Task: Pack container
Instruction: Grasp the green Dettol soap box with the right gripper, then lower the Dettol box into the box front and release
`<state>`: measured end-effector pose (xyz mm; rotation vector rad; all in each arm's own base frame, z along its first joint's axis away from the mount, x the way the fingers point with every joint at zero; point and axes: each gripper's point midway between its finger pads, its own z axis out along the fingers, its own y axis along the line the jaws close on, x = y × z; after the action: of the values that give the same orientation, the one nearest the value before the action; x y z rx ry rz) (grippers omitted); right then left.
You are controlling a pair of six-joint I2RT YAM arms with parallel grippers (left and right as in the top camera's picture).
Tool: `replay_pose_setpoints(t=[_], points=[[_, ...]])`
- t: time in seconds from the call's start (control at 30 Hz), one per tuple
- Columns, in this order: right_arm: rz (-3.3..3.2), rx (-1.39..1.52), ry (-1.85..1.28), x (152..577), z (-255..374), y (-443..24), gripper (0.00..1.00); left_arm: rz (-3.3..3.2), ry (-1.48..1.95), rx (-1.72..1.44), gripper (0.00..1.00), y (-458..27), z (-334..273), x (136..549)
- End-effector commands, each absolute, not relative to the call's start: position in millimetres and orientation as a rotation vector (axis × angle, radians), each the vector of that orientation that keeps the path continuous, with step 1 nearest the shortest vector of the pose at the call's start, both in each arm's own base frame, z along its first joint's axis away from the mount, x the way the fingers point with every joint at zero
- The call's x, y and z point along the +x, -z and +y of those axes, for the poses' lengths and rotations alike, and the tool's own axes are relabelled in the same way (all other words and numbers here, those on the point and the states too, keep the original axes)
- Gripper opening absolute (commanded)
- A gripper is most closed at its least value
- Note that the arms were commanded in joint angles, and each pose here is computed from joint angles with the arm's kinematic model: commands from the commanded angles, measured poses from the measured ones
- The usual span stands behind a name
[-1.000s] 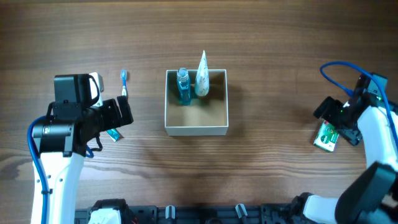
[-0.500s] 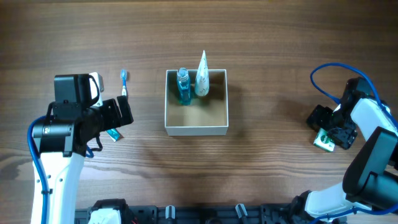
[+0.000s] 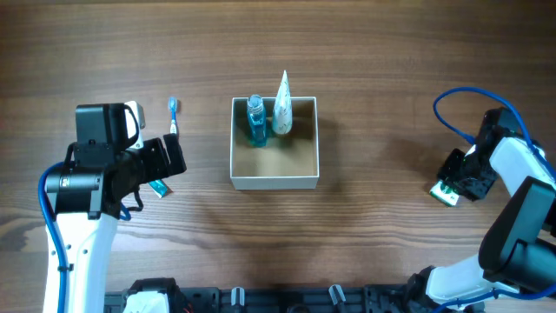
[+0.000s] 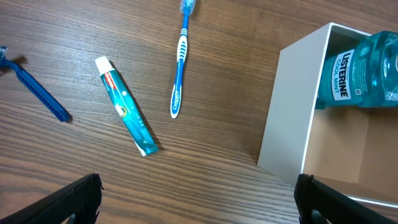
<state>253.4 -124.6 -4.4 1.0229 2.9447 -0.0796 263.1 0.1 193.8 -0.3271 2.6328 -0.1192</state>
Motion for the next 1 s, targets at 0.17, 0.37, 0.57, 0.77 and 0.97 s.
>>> replay_pose_setpoints(t=[0.17,0.37,0.57,0.77,0.97], points=[[2.812,0.871,-0.217,310,-92,-102,0.04,2.619,0.113,-0.331,1.00,-199,0,265],[2.638,0.151,-0.452,318,49,-200,0.04,2.618,0.113,-0.331,1.00,-199,0,265],[2.586,-0.081,-0.691,289,173,-226,0.04,2.619,0.113,-0.331,1.00,-199,0,265],[2.664,0.032,-0.738,295,214,-199,0.04,2.619,0.113,-0.331,1.00,-199,0,265],[2.828,0.133,-0.662,305,219,-142,0.04,2.619,0.113,-0.331,1.00,-199,0,265]])
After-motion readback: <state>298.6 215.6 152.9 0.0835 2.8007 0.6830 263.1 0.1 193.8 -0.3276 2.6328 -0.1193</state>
